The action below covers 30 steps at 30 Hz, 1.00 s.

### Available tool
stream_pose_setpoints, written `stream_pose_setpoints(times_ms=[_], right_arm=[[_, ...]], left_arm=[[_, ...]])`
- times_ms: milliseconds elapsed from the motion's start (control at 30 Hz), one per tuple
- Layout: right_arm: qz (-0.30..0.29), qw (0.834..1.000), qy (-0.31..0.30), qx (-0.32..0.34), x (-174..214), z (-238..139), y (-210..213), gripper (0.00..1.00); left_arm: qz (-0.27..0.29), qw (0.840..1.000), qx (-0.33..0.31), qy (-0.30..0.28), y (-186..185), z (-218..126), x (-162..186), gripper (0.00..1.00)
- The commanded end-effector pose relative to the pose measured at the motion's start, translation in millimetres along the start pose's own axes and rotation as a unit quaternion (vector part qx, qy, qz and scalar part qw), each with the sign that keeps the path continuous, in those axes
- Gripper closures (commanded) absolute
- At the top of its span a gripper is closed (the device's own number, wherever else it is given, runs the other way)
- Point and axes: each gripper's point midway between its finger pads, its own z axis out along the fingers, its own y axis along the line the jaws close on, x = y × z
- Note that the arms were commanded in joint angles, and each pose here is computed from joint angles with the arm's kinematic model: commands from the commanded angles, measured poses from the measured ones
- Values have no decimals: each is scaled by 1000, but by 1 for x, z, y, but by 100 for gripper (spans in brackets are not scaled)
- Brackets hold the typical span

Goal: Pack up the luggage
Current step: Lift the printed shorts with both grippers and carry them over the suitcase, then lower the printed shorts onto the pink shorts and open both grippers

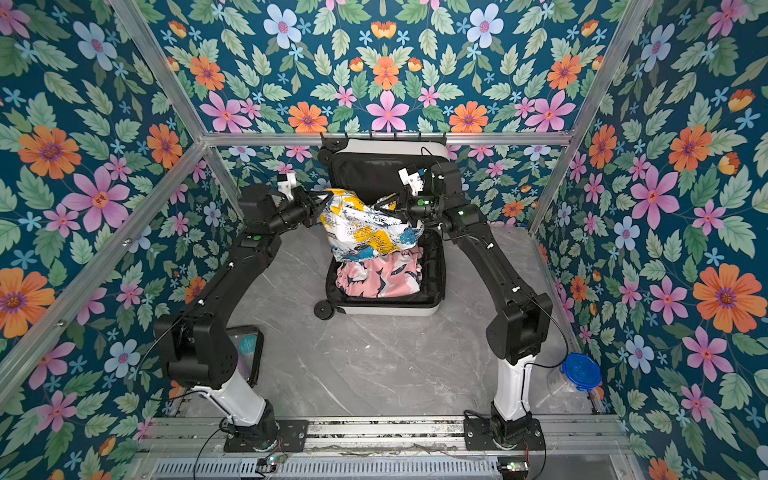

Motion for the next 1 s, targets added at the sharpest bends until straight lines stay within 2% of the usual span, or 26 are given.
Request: stream_pose_setpoints(times_ms=[0,300,600,767,967], right_arm=[[-42,999,-1,-8,-8,-5,0,100],[-95,995,-21,26,-29,-3,-25,100],[-66,996,2,63,-8,10,-91,100],[-69,996,-6,62,-15,8,-88,100],[-94,994,-30,50,-32,-4,-57,100]], left_arm=[[47,998,18,-32,-11,16,-15,100],[94,995,5,-36,11,41,-15,100],[101,994,-14,-26,57,42,4,100],[109,994,1,-28,46,47,-2,100],[134,989,50,-38,2,55,-12,100]])
